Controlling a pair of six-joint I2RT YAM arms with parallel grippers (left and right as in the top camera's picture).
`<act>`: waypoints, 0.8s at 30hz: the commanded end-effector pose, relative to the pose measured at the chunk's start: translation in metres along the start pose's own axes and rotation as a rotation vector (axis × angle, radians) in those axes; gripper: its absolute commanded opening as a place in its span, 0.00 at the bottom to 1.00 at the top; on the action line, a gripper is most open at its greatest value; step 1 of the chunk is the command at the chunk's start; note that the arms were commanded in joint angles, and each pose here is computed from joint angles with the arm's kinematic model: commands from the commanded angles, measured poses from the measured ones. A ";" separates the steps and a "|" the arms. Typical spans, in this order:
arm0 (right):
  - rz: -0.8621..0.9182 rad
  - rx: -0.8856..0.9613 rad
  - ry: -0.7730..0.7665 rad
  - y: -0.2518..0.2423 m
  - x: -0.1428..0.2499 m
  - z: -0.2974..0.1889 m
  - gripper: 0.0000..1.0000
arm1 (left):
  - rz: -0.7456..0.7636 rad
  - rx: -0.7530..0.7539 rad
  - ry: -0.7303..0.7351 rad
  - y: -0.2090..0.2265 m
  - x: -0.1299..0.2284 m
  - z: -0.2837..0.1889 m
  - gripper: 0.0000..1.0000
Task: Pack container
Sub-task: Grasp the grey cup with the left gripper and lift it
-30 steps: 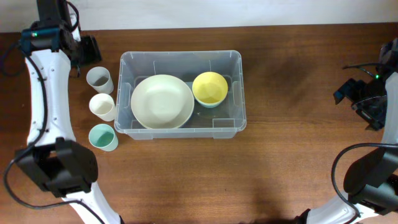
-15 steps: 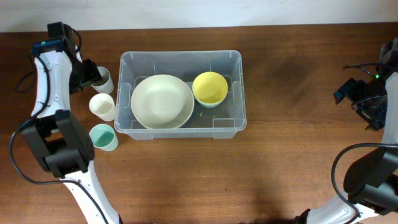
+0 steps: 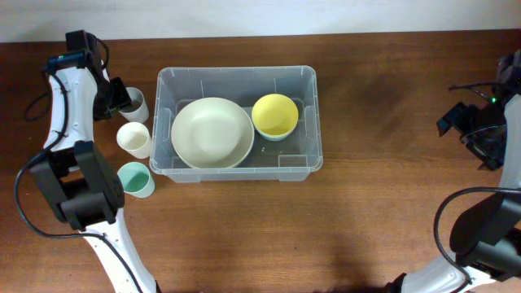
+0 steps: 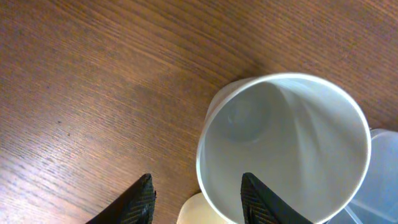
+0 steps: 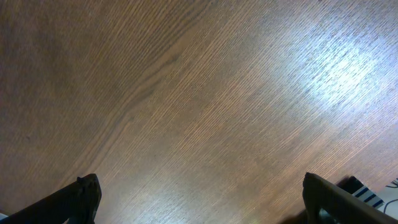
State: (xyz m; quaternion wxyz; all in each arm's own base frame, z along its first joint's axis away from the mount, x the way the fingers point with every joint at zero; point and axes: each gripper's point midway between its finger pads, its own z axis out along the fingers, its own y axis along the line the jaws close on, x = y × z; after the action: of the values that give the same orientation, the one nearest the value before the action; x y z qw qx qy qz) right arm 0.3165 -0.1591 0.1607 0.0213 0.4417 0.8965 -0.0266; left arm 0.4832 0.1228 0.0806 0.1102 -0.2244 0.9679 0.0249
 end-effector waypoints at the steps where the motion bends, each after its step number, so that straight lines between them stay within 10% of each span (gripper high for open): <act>1: 0.003 0.005 0.007 0.000 0.001 0.002 0.99 | -0.007 0.026 0.032 -0.004 0.006 0.007 0.46; 11: 0.003 0.005 0.007 0.000 0.001 0.002 0.99 | -0.007 0.044 0.040 -0.007 0.007 0.012 0.01; 24: 0.003 0.005 0.007 0.000 0.001 0.002 0.99 | -0.081 0.076 -0.182 0.021 -0.057 -0.054 0.01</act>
State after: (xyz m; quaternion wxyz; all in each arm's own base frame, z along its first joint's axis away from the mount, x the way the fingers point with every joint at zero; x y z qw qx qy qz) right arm 0.3165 -0.1591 0.1607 0.0213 0.4415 0.8966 -0.0266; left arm 0.4944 0.1370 0.0951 0.1382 -0.2438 0.9599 0.0045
